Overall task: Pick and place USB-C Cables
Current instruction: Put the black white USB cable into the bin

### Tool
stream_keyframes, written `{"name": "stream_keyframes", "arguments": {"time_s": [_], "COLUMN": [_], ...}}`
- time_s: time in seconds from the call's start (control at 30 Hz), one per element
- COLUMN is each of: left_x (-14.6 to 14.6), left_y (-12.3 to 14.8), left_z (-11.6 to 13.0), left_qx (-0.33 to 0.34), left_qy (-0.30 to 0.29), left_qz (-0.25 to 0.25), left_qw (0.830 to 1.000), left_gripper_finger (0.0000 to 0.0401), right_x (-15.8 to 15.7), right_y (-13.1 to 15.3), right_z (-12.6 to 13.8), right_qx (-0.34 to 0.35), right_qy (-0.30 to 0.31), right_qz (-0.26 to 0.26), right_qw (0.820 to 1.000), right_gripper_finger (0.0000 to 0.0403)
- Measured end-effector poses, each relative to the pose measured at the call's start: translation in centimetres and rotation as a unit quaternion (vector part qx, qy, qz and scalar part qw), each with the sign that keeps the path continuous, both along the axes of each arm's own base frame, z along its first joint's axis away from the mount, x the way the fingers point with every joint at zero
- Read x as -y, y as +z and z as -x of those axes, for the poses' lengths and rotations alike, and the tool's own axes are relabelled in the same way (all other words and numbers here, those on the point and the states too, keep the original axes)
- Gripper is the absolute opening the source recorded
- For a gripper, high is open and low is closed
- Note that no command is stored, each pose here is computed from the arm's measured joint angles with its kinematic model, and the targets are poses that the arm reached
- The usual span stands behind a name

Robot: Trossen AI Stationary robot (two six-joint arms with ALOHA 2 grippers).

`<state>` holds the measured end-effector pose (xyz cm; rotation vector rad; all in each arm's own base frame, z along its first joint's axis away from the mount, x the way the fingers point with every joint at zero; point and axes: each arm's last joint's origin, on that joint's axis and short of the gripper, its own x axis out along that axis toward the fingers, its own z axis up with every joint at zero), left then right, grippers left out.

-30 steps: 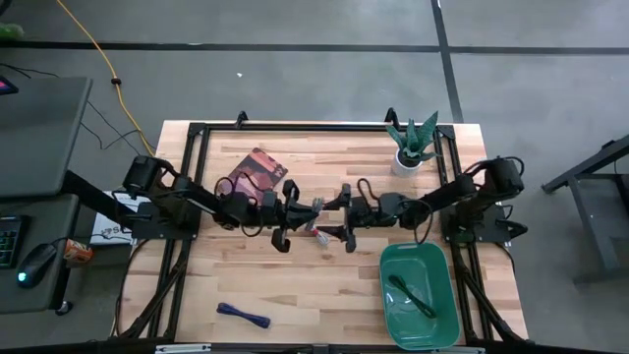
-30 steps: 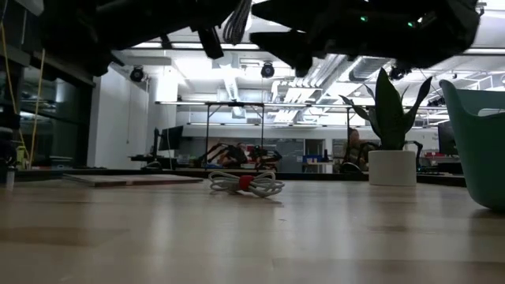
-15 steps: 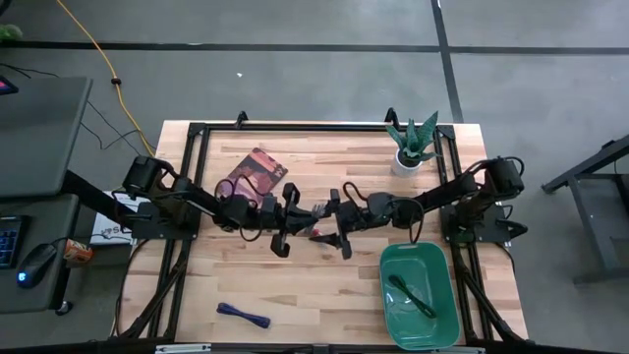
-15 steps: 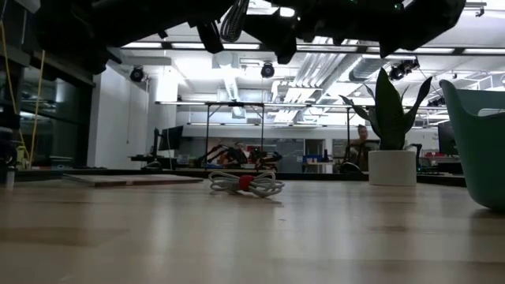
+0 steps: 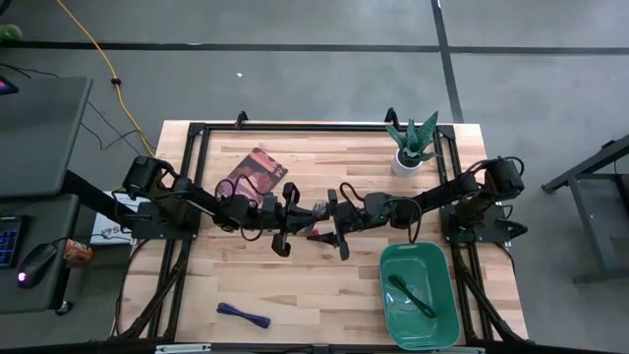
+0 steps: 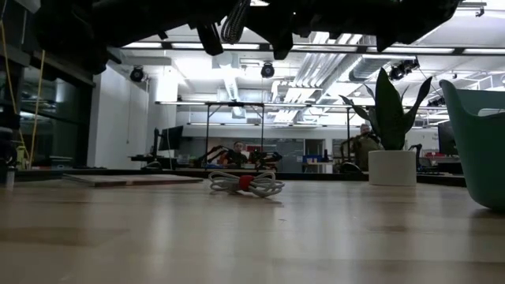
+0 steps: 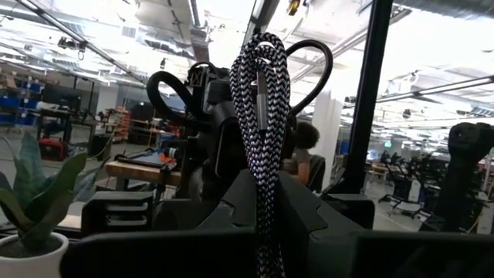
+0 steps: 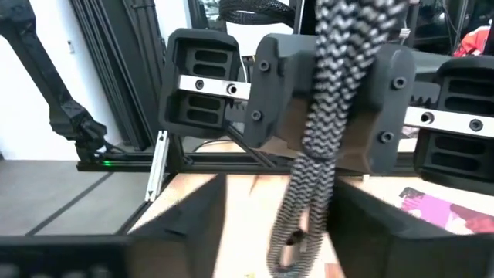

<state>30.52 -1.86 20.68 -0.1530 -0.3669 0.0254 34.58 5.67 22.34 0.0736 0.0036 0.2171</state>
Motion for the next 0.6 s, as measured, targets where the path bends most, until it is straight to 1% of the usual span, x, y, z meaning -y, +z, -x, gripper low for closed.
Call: {"name": "stream_keyframes", "arguments": {"time_s": [0.07, 0.17, 0.2, 0.23, 0.3, 0.37, 0.47, 0.6], "left_x": [0.0, 0.1, 0.0, 0.0, 0.0, -0.2, -0.8, -1.3], "left_y": [0.0, -0.2, -0.2, -0.2, -0.3, -0.3, 0.3, 1.4], "left_z": [0.0, -0.1, -0.1, -0.1, -0.1, -0.1, 0.2, 1.4], "left_qx": [0.000, -0.009, -0.012, -0.013, -0.016, -0.028, -0.048, -0.072], "left_qy": [0.000, -0.003, -0.002, -0.002, 0.000, 0.004, 0.014, 0.019], "left_qz": [0.000, -0.001, -0.001, -0.001, -0.001, -0.006, -0.012, -0.006], "left_qw": [1.000, 1.000, 1.000, 1.000, 1.000, 1.000, 0.999, 0.997], "left_gripper_finger": [0.0000, 0.0005, 0.0009, 0.0014, 0.0029, 0.0049, 0.0086, 0.0142], "right_x": [0.0, 0.3, 0.4, 0.5, 0.7, 0.9, 0.9, 1.0], "right_y": [0.0, -0.2, -0.3, -0.3, -0.4, -0.6, -0.7, -0.2], "right_z": [0.0, 0.0, -0.1, -0.1, -0.1, -0.1, 0.0, 0.6], "right_qx": [0.002, -0.005, -0.009, -0.012, -0.018, -0.027, -0.035, -0.059], "right_qy": [-0.002, -0.005, -0.005, -0.005, -0.005, -0.006, -0.006, -0.010], "right_qz": [0.012, 0.026, 0.030, 0.030, 0.028, 0.030, 0.044, 0.057], "right_qw": [1.000, 1.000, 1.000, 0.999, 0.999, 0.999, 0.998, 0.997], "right_gripper_finger": [0.0133, 0.0037, 0.0021, 0.0019, 0.0031, 0.0031, 0.0011, 0.0016]}}
